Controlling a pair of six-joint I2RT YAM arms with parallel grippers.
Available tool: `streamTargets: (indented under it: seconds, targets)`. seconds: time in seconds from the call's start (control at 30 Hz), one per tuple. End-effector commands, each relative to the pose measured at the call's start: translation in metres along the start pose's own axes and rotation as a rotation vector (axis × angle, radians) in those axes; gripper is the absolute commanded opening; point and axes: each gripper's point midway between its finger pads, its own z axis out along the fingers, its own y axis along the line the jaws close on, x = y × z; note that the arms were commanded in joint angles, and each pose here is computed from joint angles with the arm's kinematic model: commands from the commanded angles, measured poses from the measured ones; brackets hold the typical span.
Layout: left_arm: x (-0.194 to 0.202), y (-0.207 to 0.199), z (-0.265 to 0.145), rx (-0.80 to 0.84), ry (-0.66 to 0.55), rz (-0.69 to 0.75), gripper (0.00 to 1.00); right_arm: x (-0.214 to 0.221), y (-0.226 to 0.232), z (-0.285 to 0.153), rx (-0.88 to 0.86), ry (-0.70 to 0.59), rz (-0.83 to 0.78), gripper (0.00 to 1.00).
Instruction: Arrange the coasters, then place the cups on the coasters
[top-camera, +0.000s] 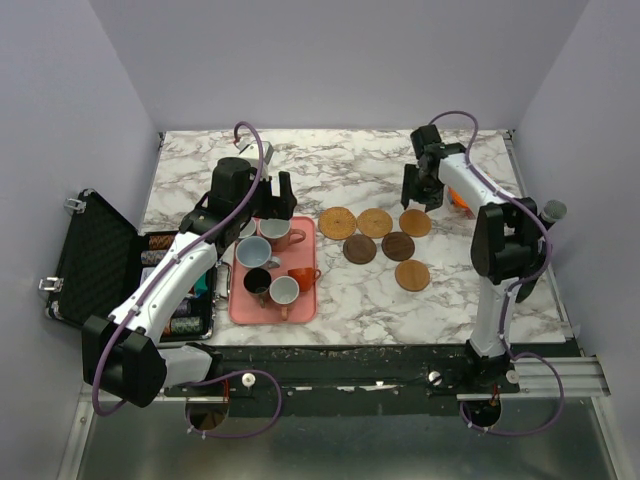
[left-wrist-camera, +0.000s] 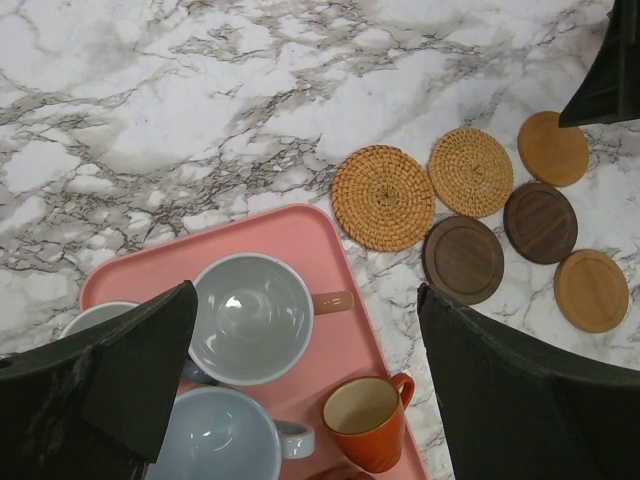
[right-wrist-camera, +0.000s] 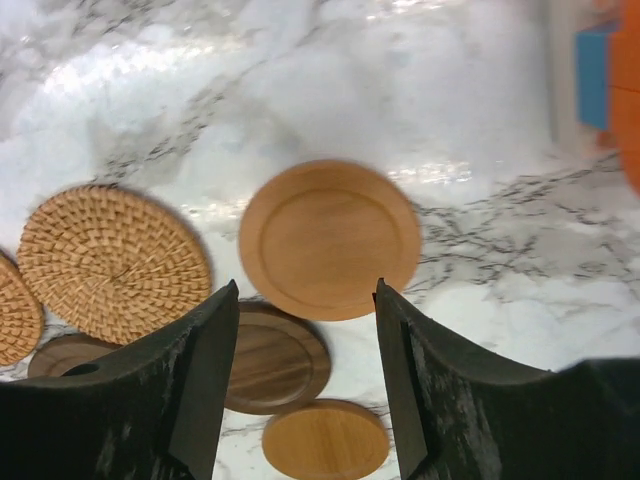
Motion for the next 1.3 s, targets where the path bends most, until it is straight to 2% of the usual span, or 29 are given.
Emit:
streamTargets:
  seconds: [0.0,0.23,0.43,0.9,1.03,1.27]
  targets:
    - [0.001,0.001,-0.001,-0.01,-0.003,0.007,0.99,0.0,-0.027,0.0,-0.019,-0.011,0.067,0.63]
    - [0.003,0.0,0.001,-0.006,0.007,0.005,0.99,0.019,-0.047,0.016,-0.058,0.036,0.145,0.5]
    - [0.005,0.001,0.004,-0.007,0.013,0.005,0.99,0.027,-0.039,0.026,-0.122,0.075,0.174,0.47]
    - [0.006,0.0,0.004,0.001,0.018,0.001,0.99,0.027,-0.039,0.035,-0.107,0.081,0.203,0.46]
    - [0.006,-0.001,0.004,0.002,0.02,0.002,0.99,0.028,-0.052,0.032,-0.041,0.055,0.208,0.49]
    - [0.005,-0.002,0.003,0.005,0.016,0.001,0.99,0.029,-0.058,0.036,-0.028,0.061,0.224,0.52]
